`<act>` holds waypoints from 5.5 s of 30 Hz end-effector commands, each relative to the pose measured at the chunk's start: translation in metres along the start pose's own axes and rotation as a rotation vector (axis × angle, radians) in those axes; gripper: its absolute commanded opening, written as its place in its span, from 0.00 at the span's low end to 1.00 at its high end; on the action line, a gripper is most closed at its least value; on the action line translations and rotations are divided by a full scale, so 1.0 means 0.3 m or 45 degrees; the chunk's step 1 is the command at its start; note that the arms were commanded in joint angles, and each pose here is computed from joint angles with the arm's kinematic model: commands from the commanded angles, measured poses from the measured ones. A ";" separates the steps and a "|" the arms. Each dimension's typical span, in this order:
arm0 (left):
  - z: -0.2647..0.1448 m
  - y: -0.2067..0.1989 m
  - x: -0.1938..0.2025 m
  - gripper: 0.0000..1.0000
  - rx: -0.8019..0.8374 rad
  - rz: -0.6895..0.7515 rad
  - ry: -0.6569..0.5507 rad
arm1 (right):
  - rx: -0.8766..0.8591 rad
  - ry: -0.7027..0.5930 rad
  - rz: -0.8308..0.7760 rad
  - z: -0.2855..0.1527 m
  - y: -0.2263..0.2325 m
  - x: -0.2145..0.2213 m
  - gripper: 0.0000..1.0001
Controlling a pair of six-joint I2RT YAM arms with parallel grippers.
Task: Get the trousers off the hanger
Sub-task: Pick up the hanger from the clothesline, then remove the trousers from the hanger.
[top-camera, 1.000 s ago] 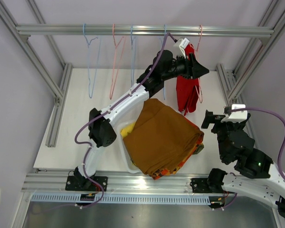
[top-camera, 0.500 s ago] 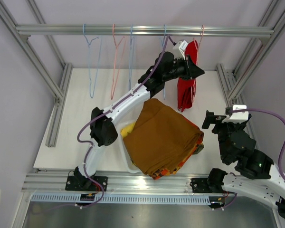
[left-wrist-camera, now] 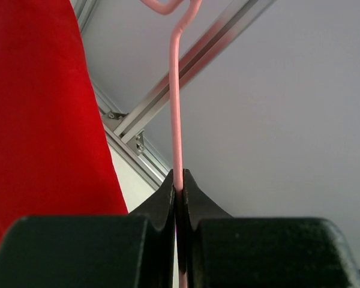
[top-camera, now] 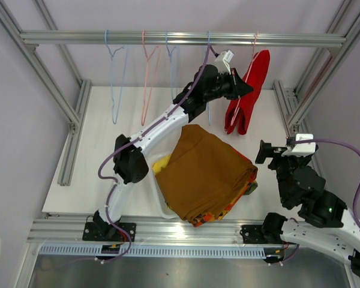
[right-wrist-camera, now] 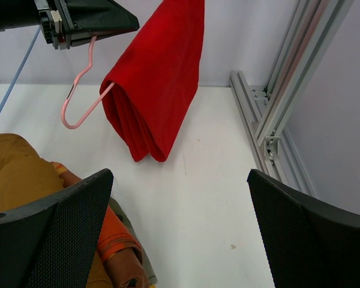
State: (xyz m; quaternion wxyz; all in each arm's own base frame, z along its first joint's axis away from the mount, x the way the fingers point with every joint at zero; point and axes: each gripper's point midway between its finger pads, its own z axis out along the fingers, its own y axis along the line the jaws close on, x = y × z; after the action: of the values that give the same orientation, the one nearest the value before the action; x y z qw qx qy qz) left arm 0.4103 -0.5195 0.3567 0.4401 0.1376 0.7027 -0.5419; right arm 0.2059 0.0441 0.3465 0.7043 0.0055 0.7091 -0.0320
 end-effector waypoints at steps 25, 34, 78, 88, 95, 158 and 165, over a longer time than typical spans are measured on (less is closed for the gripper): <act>-0.337 -0.463 -0.511 0.01 0.150 0.266 -0.506 | -0.089 -0.003 0.071 -0.009 0.032 -0.003 0.99; -0.435 -0.587 -0.598 0.01 0.241 0.250 -0.589 | -0.105 -0.005 0.080 -0.011 0.036 -0.005 0.99; -1.222 -0.929 -0.672 0.01 0.152 0.377 -0.749 | -0.165 0.015 0.025 0.002 0.096 0.021 0.99; -1.373 -0.779 -0.559 0.00 -0.052 0.379 -0.756 | -0.219 0.106 -0.096 0.038 0.205 0.007 0.99; -1.417 -0.592 -0.453 0.00 -0.291 0.346 -0.765 | -0.335 0.086 0.057 0.016 0.252 -0.102 1.00; -1.105 -0.305 -0.140 0.01 -0.989 0.431 -0.697 | -0.786 -0.044 0.407 0.010 0.967 -0.157 0.99; -1.128 -0.319 -0.151 0.00 -0.959 0.373 -0.678 | -0.743 -0.062 0.435 0.054 0.949 -0.119 0.98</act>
State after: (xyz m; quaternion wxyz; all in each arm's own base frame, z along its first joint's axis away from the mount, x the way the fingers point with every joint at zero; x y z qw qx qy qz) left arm 0.2252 -0.2537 0.4302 0.7028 -0.0460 0.6979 -0.1301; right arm 0.2105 0.3488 0.3469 0.6568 -0.1754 0.6770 0.2820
